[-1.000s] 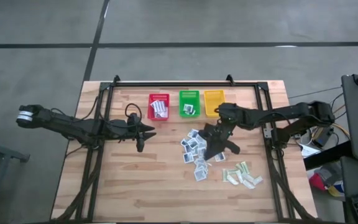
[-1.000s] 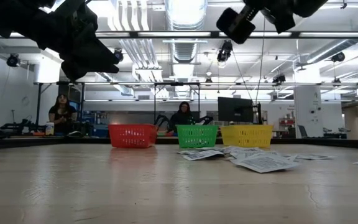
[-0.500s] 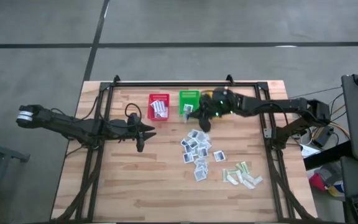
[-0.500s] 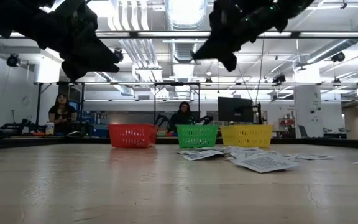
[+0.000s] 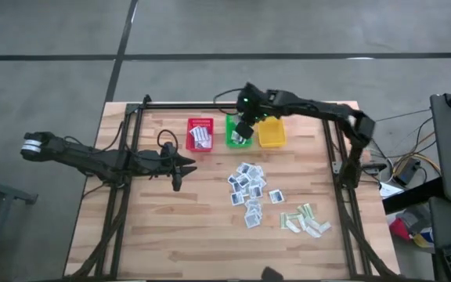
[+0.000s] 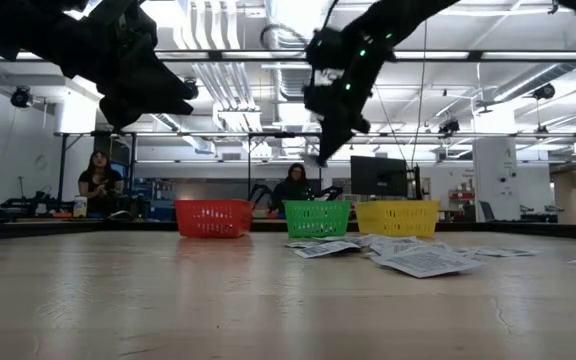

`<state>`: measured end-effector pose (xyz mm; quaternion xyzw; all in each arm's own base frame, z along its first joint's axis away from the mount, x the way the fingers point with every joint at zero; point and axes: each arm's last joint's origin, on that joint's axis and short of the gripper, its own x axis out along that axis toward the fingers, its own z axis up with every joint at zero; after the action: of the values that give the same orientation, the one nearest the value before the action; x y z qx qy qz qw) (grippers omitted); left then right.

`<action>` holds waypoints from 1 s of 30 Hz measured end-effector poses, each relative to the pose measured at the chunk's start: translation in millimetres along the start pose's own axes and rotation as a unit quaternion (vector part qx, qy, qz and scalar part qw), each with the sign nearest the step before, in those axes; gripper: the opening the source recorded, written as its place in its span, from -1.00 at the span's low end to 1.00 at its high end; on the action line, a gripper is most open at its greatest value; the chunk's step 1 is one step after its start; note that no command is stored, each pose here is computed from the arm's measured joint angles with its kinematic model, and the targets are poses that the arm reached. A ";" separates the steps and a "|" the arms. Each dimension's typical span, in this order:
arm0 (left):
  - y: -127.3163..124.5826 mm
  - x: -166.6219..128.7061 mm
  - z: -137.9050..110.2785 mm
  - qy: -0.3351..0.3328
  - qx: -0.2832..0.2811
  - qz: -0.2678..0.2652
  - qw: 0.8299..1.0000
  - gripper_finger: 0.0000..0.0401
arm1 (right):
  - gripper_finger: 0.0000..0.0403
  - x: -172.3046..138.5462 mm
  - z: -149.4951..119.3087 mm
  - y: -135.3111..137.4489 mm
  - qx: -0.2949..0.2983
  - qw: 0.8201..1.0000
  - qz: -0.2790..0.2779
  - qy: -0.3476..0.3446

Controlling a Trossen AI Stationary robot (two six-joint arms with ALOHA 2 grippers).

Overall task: Pick & Place First Aid Supplies
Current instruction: Put the alcohol pad into the green basket

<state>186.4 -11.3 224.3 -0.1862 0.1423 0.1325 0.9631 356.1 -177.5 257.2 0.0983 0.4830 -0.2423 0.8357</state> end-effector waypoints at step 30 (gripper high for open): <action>0.3 0.0 -0.6 0.003 0.005 0.002 1.000 -0.34 | -0.92 82.5 25.7 4.2 -0.083 0.975 0.043 0.201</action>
<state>186.2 -11.3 223.7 -0.1817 0.1461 0.1327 0.9634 412.1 -209.7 199.5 0.0954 0.6547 -0.1408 0.7365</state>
